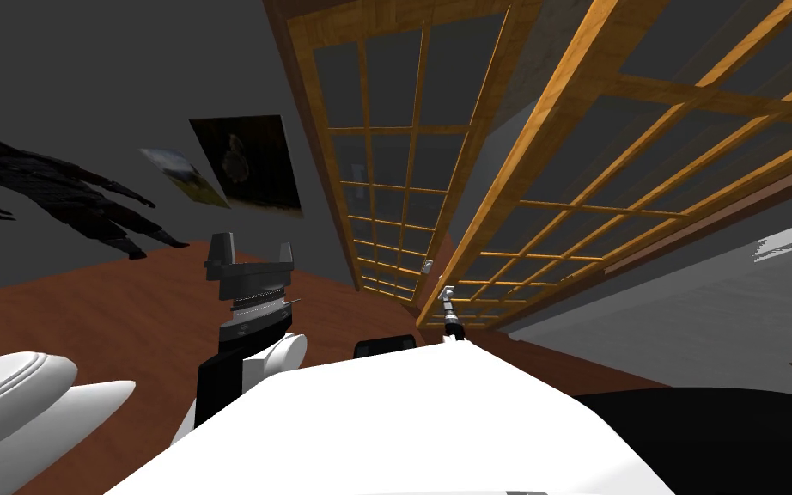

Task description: Pull the door open

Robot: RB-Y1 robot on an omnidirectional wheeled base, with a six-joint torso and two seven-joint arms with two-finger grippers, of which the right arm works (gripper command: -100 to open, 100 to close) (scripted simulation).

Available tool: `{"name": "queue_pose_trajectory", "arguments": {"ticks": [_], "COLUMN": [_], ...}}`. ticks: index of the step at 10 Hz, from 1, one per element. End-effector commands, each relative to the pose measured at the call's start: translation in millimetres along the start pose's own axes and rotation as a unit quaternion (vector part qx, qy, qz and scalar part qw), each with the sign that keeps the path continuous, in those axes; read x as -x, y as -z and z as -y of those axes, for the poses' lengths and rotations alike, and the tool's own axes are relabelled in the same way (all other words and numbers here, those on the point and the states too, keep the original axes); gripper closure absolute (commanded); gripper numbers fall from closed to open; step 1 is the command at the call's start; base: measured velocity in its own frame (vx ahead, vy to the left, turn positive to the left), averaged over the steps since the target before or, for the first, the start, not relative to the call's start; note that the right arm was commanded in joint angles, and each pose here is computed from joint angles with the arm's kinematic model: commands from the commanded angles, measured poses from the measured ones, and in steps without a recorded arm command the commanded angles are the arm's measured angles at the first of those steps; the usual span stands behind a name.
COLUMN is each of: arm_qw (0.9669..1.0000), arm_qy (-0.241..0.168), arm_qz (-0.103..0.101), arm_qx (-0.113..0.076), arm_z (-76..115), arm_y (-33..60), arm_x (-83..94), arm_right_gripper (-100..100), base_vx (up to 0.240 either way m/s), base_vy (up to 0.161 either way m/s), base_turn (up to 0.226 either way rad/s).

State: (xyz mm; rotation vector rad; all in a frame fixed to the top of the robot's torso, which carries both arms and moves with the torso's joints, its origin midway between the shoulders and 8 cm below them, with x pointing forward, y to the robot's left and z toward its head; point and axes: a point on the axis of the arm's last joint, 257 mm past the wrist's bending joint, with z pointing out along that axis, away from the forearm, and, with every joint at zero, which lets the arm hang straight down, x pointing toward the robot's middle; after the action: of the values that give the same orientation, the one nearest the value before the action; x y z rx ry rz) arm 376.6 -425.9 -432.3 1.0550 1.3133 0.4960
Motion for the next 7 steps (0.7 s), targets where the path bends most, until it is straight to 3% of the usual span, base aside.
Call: {"name": "queue_pose_trajectory", "arguments": {"ticks": [1, 5, 7], "arm_qw": [0.9997, 0.9974, 0.9944], "arm_qy": [-0.021, -0.071, -0.105], "arm_qz": [0.008, 0.012, 0.016], "arm_qx": [-0.008, -0.006, -0.005], "arm_z": [8.9, 8.0, 7.3], "arm_y": [0.8, -0.9, -2.1], "arm_x": [10.6, 13.6, 15.9], "arm_right_gripper": [100, 100, 100], "base_vx": [-0.044, -0.053, -0.052], "base_vy": [-0.029, -0.027, -0.020], "base_turn": [0.067, 0.080, 0.083]}}
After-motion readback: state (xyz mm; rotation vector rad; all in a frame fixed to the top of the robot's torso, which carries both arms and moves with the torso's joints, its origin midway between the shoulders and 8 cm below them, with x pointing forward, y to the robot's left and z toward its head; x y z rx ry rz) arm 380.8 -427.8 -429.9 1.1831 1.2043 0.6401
